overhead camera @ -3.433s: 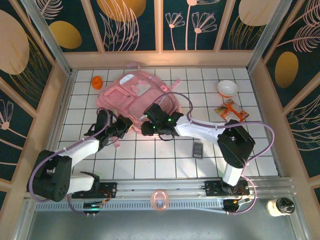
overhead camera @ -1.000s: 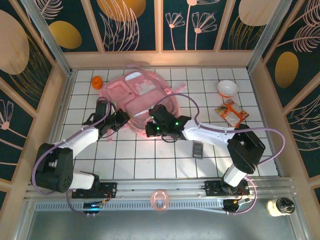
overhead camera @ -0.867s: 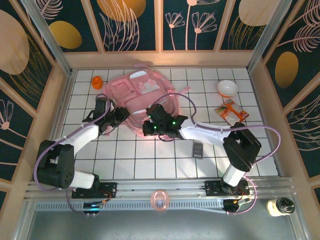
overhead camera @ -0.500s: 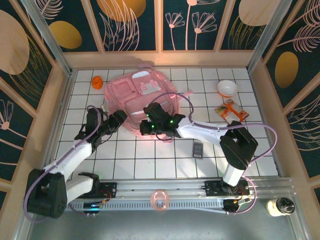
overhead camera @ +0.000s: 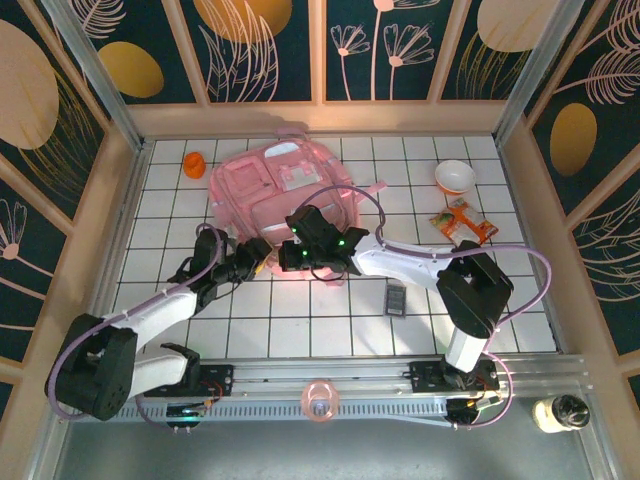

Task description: Pack the student bag

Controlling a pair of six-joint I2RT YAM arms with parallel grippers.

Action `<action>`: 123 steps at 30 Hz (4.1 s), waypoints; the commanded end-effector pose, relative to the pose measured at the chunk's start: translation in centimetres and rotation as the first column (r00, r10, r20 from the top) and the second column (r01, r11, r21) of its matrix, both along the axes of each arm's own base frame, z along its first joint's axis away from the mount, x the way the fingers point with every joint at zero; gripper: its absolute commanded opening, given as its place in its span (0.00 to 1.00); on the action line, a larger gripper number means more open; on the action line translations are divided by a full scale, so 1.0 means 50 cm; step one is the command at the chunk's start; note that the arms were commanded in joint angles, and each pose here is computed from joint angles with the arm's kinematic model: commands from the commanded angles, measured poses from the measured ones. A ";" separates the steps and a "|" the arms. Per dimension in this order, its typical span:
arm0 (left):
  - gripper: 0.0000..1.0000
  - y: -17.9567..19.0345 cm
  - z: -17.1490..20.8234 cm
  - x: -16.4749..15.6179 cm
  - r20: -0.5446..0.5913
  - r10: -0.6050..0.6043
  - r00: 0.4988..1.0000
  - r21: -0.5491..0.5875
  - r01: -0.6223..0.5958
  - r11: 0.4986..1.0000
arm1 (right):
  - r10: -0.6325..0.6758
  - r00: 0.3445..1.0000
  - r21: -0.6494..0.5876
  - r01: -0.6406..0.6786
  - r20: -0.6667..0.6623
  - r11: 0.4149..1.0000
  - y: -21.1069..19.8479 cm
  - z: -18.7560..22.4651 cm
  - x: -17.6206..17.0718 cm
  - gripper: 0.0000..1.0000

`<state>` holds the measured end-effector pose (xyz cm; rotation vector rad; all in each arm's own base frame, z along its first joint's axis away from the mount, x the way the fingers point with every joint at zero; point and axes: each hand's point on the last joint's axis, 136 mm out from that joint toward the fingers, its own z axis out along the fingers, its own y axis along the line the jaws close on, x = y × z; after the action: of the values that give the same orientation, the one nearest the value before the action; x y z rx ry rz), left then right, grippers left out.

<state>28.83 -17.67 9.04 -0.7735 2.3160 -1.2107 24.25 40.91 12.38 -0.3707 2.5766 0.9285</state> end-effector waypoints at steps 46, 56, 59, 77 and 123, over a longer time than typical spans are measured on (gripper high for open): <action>0.54 0.173 0.122 0.083 0.153 0.125 0.980 0.124 -0.145 0.982 | 0.069 0.996 0.042 -0.071 0.055 0.997 0.053 0.019 0.001 0.00; 0.64 0.123 0.046 -0.063 0.010 0.110 0.994 -0.036 -0.109 0.993 | 0.098 0.993 0.062 -0.101 0.061 0.993 0.069 0.036 0.003 0.00; 0.64 0.105 0.026 -0.063 -0.010 0.091 0.996 -0.054 -0.091 0.994 | 0.094 0.994 0.061 -0.098 0.063 0.993 0.066 0.041 0.001 0.00; 0.00 0.141 0.075 0.032 0.115 0.243 0.963 -0.022 -0.242 0.970 | -0.056 0.998 -0.151 0.055 -0.001 0.987 -0.124 -0.052 -0.018 0.00; 0.00 0.099 0.114 -0.040 0.086 0.093 0.992 -0.083 -0.086 0.993 | -0.035 0.960 -0.126 0.073 0.277 0.989 -0.307 0.024 0.143 0.37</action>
<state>26.04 -12.30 12.73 -0.8506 2.2123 -1.2075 34.48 23.28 11.65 -0.2179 2.4444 0.5983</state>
